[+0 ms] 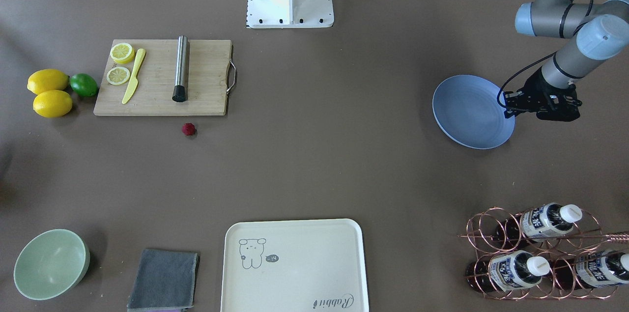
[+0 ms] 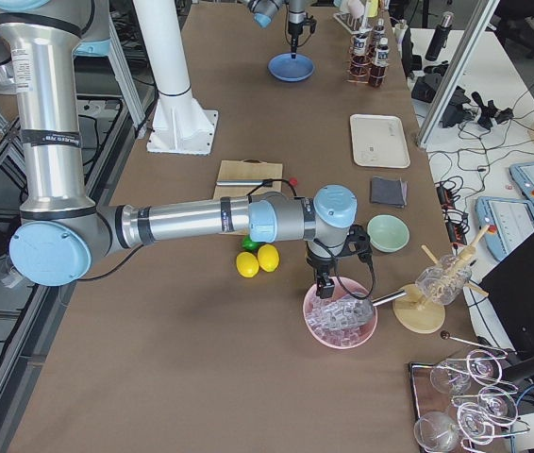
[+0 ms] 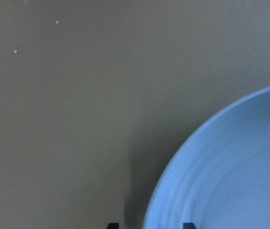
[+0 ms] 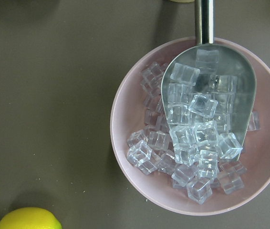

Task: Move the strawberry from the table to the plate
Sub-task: 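Lower the left gripper to the blue plate's rim and grip it, then slide the blue plate toward the strawberry with the left gripper while the right arm approaches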

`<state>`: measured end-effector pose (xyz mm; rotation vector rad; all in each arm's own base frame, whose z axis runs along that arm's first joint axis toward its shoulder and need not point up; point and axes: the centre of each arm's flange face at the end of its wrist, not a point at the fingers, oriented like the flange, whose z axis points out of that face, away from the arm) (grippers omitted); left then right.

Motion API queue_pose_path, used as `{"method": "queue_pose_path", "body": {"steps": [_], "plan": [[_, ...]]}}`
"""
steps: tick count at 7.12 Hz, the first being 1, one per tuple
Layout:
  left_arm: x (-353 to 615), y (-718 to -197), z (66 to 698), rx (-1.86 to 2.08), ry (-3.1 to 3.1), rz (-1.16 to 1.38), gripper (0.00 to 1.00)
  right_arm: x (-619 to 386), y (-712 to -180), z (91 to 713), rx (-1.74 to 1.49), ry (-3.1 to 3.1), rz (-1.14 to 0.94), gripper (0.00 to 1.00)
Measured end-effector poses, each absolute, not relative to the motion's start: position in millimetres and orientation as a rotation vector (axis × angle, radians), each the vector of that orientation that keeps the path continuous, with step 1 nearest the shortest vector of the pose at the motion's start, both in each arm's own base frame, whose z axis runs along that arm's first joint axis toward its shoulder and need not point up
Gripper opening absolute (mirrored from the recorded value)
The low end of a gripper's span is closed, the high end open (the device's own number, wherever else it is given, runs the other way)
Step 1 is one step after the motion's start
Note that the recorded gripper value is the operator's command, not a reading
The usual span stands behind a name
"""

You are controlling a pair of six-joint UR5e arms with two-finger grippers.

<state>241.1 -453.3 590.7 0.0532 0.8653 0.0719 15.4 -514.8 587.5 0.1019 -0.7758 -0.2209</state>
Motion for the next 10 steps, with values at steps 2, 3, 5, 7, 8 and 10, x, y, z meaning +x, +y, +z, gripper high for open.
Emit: {"method": "queue_pose_path", "body": {"steps": [2,3,5,7,8,10], "plan": [[231.5,-468.8,552.0,0.039,0.968,0.077,0.00,15.3,-514.3,585.4,0.106,-0.778,-0.223,1.00],[233.6,-479.4,520.9,0.035,1.007,0.082,0.00,15.3,-514.1,585.5,0.105,-0.778,-0.222,1.00],[267.0,-500.4,428.0,0.018,1.081,0.037,0.00,14.8,-513.8,586.7,0.103,-0.778,-0.223,1.00],[373.9,-480.4,337.5,-0.022,1.123,0.001,0.00,12.8,-511.8,589.6,0.095,-0.781,-0.224,1.00],[432.9,-460.0,304.5,-0.020,1.124,-0.014,0.00,9.9,-510.9,589.7,0.092,-0.789,-0.227,1.00],[516.3,-434.8,275.7,-0.004,1.107,-0.057,0.00,-10.4,-516.1,579.3,0.079,-0.812,-0.233,1.00]]}}
